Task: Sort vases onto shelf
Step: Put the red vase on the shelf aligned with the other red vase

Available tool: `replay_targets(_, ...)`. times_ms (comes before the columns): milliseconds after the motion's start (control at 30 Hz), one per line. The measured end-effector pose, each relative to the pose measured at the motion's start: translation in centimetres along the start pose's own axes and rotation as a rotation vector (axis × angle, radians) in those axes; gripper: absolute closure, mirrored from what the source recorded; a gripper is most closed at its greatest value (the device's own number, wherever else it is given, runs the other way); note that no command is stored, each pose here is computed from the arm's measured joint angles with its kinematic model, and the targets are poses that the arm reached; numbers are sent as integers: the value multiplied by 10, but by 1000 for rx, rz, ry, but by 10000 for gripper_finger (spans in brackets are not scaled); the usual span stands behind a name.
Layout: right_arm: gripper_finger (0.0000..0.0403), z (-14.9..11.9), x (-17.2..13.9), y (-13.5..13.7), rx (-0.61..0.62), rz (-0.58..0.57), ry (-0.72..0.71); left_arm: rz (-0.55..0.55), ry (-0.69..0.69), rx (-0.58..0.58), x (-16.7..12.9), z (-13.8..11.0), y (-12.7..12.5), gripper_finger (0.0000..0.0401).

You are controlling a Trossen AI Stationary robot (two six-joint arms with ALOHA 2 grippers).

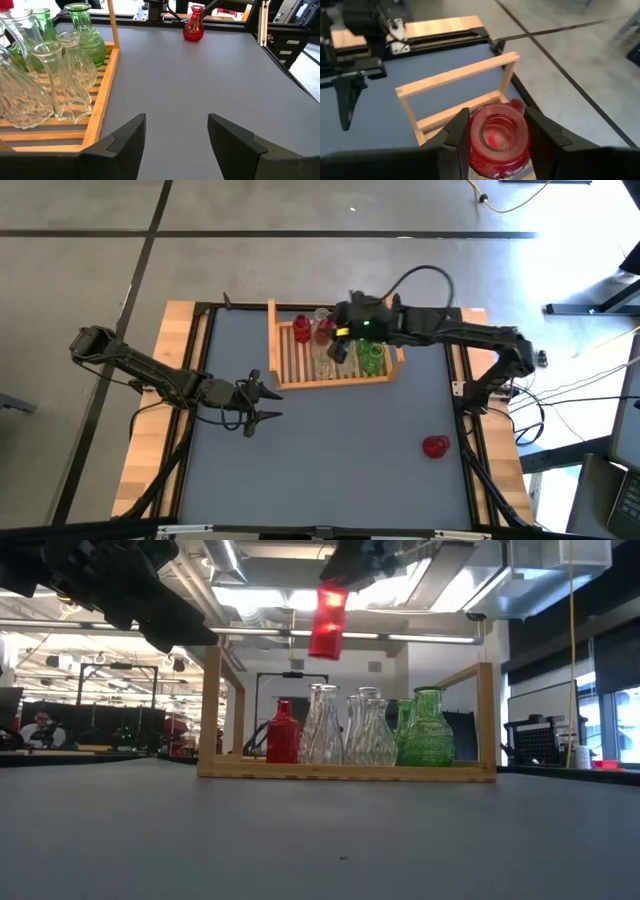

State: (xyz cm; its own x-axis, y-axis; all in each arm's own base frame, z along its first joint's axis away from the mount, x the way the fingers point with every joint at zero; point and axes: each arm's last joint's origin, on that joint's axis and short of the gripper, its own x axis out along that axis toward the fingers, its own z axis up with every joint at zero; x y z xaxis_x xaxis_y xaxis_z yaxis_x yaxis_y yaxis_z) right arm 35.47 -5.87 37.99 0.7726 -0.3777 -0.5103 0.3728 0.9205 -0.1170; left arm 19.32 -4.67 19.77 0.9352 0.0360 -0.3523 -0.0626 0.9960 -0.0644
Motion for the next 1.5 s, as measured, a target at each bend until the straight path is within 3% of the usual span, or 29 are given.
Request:
replay_targets(267,271,0,41,17,-46,49,29,0,-1,-1,0,0,0,195)
replay_targets(567,271,-12,83,14,-23,149,43,0,0,-8,0,0,0,195)
replay_targets(1500,271,-57,165,1,-2,121,157,1,4,-7,0,0,0,195)
